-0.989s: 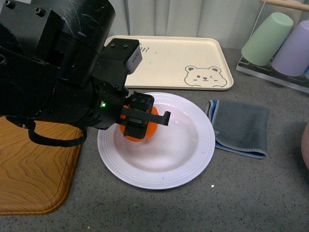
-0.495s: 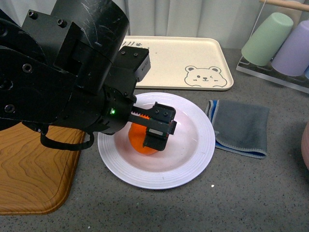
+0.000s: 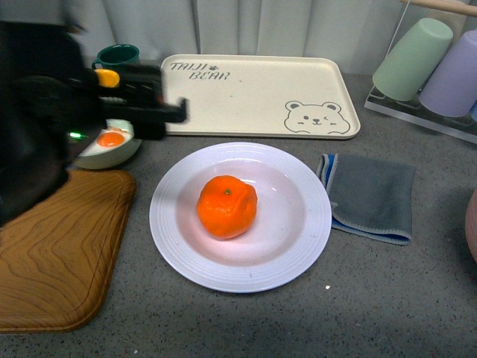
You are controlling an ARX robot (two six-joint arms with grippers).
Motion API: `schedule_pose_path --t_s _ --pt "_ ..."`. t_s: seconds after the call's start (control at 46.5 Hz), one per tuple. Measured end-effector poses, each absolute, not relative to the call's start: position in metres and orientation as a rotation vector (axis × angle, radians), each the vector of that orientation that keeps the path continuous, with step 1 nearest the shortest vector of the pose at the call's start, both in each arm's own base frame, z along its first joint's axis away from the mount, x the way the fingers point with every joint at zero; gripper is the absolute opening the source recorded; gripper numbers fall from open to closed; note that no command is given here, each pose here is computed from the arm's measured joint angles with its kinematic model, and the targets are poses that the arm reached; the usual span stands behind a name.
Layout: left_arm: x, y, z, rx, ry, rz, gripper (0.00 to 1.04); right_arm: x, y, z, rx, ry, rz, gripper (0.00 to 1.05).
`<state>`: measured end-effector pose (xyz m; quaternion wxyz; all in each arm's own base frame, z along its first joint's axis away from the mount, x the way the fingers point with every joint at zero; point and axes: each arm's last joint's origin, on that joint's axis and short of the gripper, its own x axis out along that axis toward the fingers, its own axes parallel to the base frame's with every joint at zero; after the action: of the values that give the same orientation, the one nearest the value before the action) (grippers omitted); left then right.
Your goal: Place orange and plate with both arms
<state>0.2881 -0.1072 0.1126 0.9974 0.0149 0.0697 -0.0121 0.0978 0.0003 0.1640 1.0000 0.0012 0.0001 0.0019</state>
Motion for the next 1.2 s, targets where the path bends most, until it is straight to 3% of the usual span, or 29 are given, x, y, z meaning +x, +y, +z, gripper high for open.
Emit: schedule_pose_path --t_s 0.151,0.387,0.624,1.204 --pt "0.261 -0.077 0.139 -0.019 -0.005 0.0 0.41 0.098 0.0 0.164 0.002 0.0 0.004 0.95" --pt "0.222 -0.045 0.142 -0.007 0.021 -0.004 0.04 0.098 0.0 0.164 0.002 0.0 0.004 0.95" --pt "0.186 -0.023 0.151 -0.005 0.025 0.002 0.04 0.098 0.0 0.164 0.002 0.0 0.004 0.95" --pt "0.141 0.0 0.167 -0.007 -0.002 -0.002 0.04 0.098 0.0 0.164 0.002 0.0 0.004 0.95"
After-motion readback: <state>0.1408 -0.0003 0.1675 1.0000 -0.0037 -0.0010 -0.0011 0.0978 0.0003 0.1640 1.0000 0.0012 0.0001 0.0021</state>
